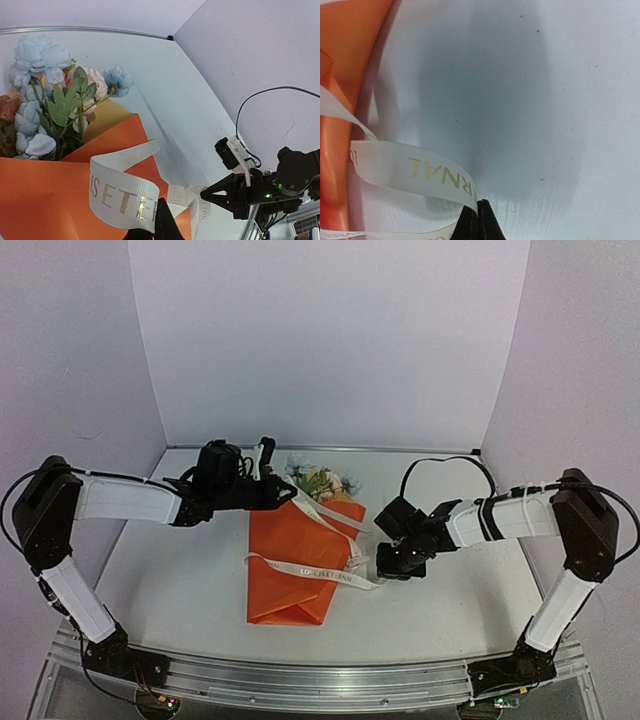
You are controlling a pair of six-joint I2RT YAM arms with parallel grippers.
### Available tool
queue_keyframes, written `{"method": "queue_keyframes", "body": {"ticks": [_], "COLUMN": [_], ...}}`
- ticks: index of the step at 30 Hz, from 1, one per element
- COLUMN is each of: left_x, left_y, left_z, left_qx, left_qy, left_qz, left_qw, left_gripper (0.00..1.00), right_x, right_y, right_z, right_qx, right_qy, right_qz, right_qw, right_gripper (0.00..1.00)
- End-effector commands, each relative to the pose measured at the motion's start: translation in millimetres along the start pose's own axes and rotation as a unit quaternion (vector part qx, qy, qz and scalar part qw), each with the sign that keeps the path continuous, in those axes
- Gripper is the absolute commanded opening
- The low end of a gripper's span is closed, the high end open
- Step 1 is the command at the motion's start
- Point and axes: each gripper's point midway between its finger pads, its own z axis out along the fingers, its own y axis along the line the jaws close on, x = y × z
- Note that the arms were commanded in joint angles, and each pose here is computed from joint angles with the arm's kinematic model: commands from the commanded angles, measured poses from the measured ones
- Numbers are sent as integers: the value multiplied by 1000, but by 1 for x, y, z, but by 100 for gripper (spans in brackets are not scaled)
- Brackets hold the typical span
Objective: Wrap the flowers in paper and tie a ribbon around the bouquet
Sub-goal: Cross the ribbon over the folded bouquet.
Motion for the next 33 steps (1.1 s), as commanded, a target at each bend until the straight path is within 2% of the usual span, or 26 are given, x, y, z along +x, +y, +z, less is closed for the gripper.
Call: {"method": "queue_keyframes", "body": {"ticks": [1,6,9,13,16,20,24,27,30,33], "left_x": [-6,15,22,36,53,80,91,83,60,56], "left_y": [8,29,54,87,91,94,105,111,107,126], "left_z": [-32,-62,-85,-114,-114,-104,-107,-116,-118,-106], "left_qx": [-88,-185,-258,-338,-332,-310,-309,-290,-267,-289], "left_qy": [-57,-93,-121,-140,-121,-81,-66,-77,-78,-6], "left_qz": [47,48,32,-7,-35,-69,-114,-154,-156,-141], "left_qw": [993,977,958,931,935,945,942,941,948,947], "left_gripper": [6,12,14,18,22,28,34,43,53,53], "right_x": [-28,-56,-73,-90,-98,-108,-121,-130,-135,-138], "right_y": [12,21,16,2,-4,14,22,24,27,29], "right_z": [-45,-93,-107,-106,-102,-98,-98,-94,-95,-96], "right_qx": [-38,-66,-41,2,4,-17,-20,-25,-27,-28], "right_qy": [-67,-130,-159,-166,-161,-147,-154,-149,-152,-155], "right_qz": [18,26,27,49,69,67,65,69,66,62], "right_qw": [997,989,986,985,984,987,986,986,986,986], "right_gripper": [0,0,0,0,0,0,0,0,0,0]}}
